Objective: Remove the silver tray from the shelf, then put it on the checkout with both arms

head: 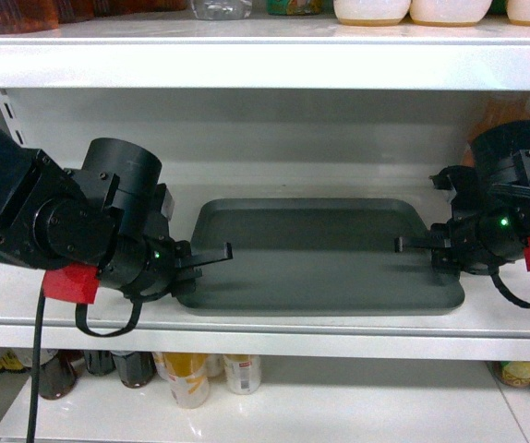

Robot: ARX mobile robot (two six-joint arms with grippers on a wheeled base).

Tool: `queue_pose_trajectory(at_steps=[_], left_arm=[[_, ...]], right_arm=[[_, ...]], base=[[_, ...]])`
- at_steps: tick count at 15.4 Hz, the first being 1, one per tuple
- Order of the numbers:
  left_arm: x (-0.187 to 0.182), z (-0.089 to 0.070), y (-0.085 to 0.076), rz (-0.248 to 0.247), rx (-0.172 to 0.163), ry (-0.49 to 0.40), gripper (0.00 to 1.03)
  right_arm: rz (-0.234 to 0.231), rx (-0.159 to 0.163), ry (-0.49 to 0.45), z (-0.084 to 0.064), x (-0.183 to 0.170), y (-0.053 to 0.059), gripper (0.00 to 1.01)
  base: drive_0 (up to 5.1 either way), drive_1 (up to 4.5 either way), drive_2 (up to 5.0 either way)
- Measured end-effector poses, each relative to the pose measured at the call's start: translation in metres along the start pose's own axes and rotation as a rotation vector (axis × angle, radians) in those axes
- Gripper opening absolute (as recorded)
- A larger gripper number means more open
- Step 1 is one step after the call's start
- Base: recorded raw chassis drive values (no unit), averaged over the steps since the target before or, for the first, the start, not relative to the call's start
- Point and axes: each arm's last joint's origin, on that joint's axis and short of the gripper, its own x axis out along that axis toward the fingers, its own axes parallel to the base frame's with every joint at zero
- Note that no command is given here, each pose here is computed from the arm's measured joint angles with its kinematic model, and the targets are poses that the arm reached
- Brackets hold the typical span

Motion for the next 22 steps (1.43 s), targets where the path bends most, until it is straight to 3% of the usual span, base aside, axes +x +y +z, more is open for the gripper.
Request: queue_pose_trajectory(at_steps=[1, 3, 6, 9, 12, 15, 16, 18, 22], left_arm=[[-0.017, -0.018, 0.003, -0.011, -0.029, -0.029, 0.02], [-0.039, -0.040, 0.001, 0.007, -0.018, -0.049, 0.02], [-0.066, -0.059, -0.001, -0.006, -0.001, -0.056, 0.02], [-0.103, -0.056, -0.004, -0.035, 0.018, -0.142, 0.02], [-0.134, -0.054, -0.006, -0.049, 0.062, -0.220, 0.02], [-0.167, -0.065, -0.004, -0.047, 0.100, -0.270, 0.02], [-0.177, -0.069, -0.001, -0.053, 0.098, -0.291, 0.02], [-0.187, -0.069, -0.002, -0.038, 0.127, -0.369, 0.02], [-0.184, -0.071, -0.001, -0.027, 0.138, -0.351, 0.02]], right_arm=[[0.017, 0.017, -0.007, -0.015, -0.015, -0.002, 0.04], [0.028, 0.022, -0.014, -0.035, -0.038, -0.002, 0.04], [0.032, 0.039, -0.022, -0.055, -0.073, -0.007, 0.04], [0.055, 0.058, -0.116, -0.059, -0.120, -0.006, 0.03], [0.081, 0.073, -0.192, -0.063, -0.162, -0.005, 0.03], [0.110, 0.087, -0.229, -0.083, -0.208, -0.007, 0.03], [0.131, 0.097, -0.270, -0.088, -0.222, -0.007, 0.02], [0.148, 0.109, -0.323, -0.087, -0.234, -0.008, 0.02], [0.147, 0.115, -0.296, -0.089, -0.230, -0.008, 0.02]], base=[[0.0, 0.00, 0.0], [0.0, 0.00, 0.0], [0.0, 0.00, 0.0], [0.0, 0.00, 0.0], [0.0, 0.00, 0.0], [0.0, 0.00, 0.0], [0.0, 0.00, 0.0], [0.0, 0.00, 0.0], [0.0, 0.00, 0.0]])
